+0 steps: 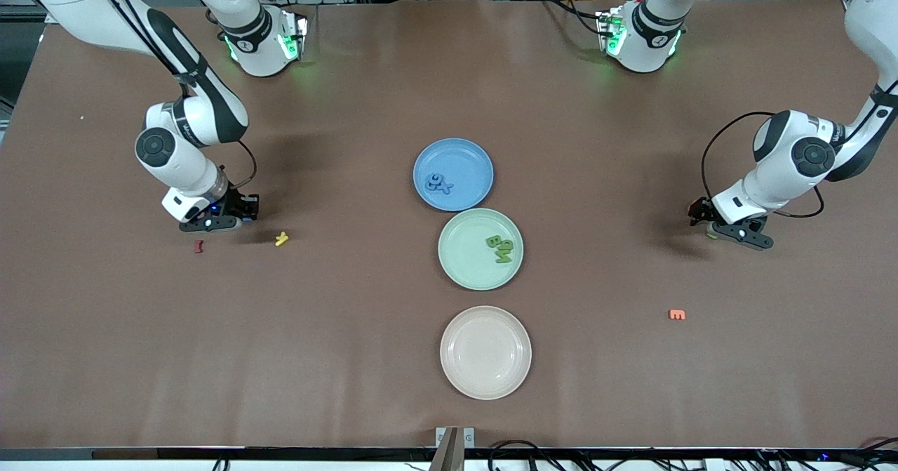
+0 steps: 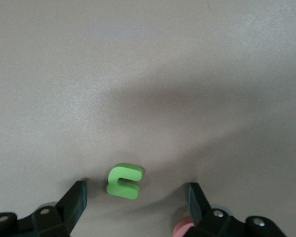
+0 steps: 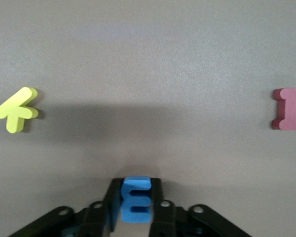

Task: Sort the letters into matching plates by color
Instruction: 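Carry the blue E toward the blue plate while the left gripper grasps c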

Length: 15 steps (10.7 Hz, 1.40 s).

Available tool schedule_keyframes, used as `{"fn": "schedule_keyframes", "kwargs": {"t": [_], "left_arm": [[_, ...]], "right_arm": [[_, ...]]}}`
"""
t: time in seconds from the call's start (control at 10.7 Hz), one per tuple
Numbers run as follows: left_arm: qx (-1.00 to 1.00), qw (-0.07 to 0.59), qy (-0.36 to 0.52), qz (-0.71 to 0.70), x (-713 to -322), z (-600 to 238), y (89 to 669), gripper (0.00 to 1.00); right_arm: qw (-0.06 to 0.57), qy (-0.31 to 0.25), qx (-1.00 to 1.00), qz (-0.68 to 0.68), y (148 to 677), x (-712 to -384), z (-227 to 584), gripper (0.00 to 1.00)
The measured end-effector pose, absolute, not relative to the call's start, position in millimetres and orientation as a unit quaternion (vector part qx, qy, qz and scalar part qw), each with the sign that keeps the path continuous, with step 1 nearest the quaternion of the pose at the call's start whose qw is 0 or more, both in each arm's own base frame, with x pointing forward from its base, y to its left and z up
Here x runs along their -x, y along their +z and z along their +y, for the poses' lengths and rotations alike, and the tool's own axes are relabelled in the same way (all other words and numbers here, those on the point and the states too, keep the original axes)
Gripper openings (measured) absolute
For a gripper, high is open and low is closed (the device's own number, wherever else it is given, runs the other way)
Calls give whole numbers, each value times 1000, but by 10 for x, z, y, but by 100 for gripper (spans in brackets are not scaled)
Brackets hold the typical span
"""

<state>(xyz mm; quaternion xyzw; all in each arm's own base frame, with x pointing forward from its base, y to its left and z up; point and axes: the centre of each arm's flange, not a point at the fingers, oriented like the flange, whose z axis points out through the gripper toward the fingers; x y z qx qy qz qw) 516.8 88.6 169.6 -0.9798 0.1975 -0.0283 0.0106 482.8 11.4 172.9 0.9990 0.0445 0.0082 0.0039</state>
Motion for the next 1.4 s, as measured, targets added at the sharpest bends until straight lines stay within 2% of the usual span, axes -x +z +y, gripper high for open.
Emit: {"fn": "schedule_keyframes", "kwargs": {"t": [0.19, 0.75, 1.21, 1.4], "left_arm": [[980, 11, -29, 197, -5174, 891, 1701, 92], [980, 11, -29, 197, -5175, 897, 1698, 91], [980, 13, -31, 195, -5196, 925, 1711, 89], [981, 14, -30, 193, -5193, 958, 1701, 85]], "right_arm": [[4, 8, -999, 45, 1730, -4833, 114, 27], [10, 5, -999, 42, 1786, -4917, 206, 27], [20, 8, -1000, -9, 1982, -5064, 831, 27], [10, 15, -1000, -24, 2049, -5075, 1178, 27]]}}
